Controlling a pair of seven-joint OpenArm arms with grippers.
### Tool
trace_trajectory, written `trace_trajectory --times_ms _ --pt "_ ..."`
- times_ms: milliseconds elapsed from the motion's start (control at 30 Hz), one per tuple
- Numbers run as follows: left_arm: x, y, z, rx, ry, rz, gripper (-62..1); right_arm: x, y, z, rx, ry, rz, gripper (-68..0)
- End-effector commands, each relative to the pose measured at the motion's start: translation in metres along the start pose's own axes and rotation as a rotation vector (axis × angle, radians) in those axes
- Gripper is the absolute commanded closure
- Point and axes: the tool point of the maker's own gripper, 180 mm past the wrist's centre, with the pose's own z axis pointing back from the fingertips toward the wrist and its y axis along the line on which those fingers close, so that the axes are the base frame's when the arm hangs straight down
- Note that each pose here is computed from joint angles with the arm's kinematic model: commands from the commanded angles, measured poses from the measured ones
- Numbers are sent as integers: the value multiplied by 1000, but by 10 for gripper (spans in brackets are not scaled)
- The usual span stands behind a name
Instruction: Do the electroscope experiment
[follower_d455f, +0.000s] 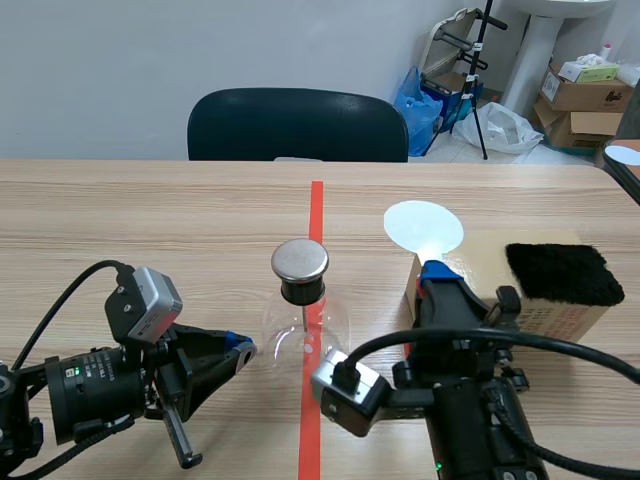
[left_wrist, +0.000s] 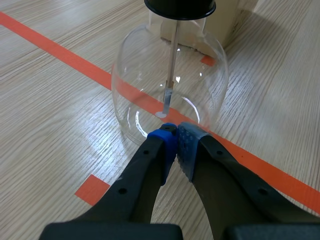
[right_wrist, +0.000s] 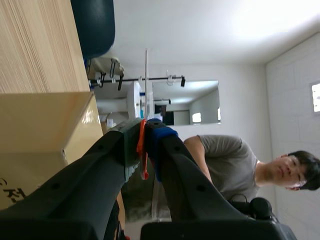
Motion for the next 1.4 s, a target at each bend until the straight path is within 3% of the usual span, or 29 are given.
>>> trace_trajectory --times_ms 0,400,667,1367 --pt "13 1 -4 0 -42 -7 -30 3 -18 -5 -77 -30 -27 -10" --pt "13 1 -4 0 -42 -7 -30 50 -18 3 -80 -297 -17 -10" --pt "13 1 -4 0 -42 -7 -30 71 -18 11 -82 -423 -12 -10" --pt "13 1 -4 0 -42 -7 -30 75 -18 13 -82 -444 -11 -10"
